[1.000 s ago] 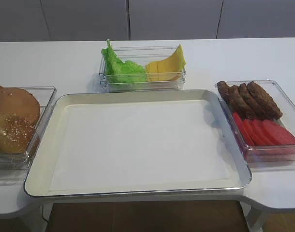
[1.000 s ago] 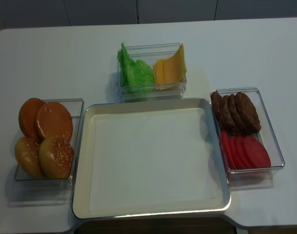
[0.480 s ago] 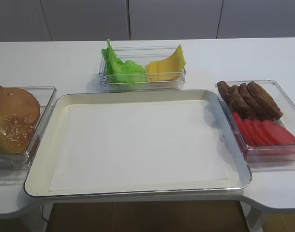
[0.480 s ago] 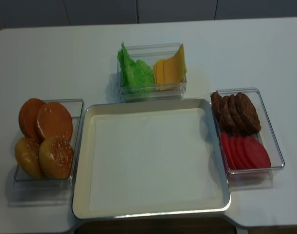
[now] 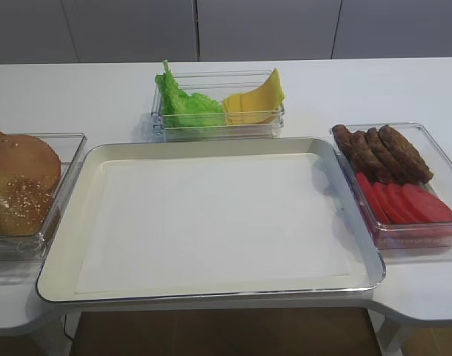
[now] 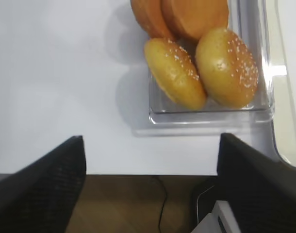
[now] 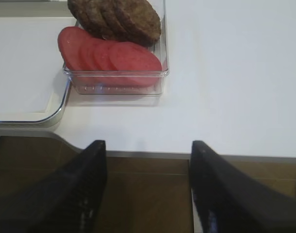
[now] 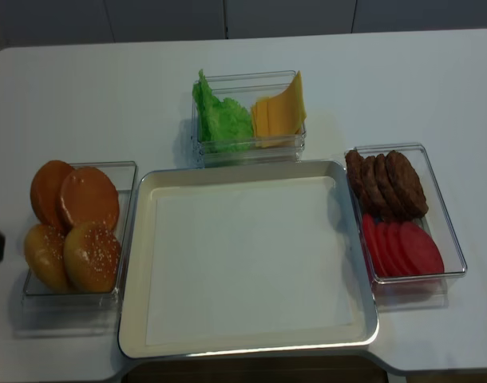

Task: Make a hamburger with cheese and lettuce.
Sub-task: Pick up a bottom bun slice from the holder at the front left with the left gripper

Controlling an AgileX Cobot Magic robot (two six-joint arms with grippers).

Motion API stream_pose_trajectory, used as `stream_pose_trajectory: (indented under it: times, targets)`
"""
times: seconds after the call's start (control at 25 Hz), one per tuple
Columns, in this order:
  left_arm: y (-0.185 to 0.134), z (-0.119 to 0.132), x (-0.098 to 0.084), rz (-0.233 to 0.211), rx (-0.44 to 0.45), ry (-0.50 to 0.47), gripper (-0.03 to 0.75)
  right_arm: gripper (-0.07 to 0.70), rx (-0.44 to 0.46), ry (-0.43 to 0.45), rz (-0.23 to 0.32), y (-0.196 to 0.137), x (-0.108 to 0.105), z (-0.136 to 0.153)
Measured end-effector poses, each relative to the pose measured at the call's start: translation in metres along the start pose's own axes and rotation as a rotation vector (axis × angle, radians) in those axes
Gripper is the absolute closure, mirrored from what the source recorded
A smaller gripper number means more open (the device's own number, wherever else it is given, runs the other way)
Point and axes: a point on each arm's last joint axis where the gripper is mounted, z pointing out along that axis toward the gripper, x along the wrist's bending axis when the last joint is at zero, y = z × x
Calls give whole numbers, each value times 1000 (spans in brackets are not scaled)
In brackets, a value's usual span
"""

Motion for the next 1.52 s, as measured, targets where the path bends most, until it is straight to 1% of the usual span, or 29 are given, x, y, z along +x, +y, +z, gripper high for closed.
stream_pose_trajectory:
  times: [0.12, 0.32, 0.44, 0.56, 0.68, 0.76, 0.88, 1.04, 1.12, 1.24, 1.52]
  targets:
    - [31, 7, 0, -3, 14, 12, 121, 200, 0, 0, 0, 0, 0, 0]
    - [77, 21, -1, -9, 30, -27, 142, 200, 0, 0, 0, 0, 0, 0]
    - [96, 36, 2, -29, 57, -62, 144, 202, 0, 0, 0, 0, 0, 0]
    - [108, 57, 11, -74, 103, -105, 144, 202, 0, 0, 0, 0, 0, 0]
    - [114, 81, 19, -120, 157, -164, 151, 202, 0, 0, -7, 0, 0, 0]
    - [116, 99, 23, -138, 200, -193, 153, 202, 0, 0, -7, 0, 0, 0]
    - [118, 120, 25, -127, 247, -211, 154, 201, 0, 0, -7, 0, 0, 0]
    - [118, 143, 30, -135, 298, -222, 158, 202, 0, 0, -7, 0, 0, 0]
    - [118, 151, 35, -141, 312, -221, 167, 201, 0, 0, -7, 0, 0, 0]
    - [118, 159, 40, -160, 321, -250, 180, 202, 0, 0, -7, 0, 0, 0]
    - [118, 175, 39, -157, 346, -291, 197, 201, 0, 0, -7, 0, 0, 0]
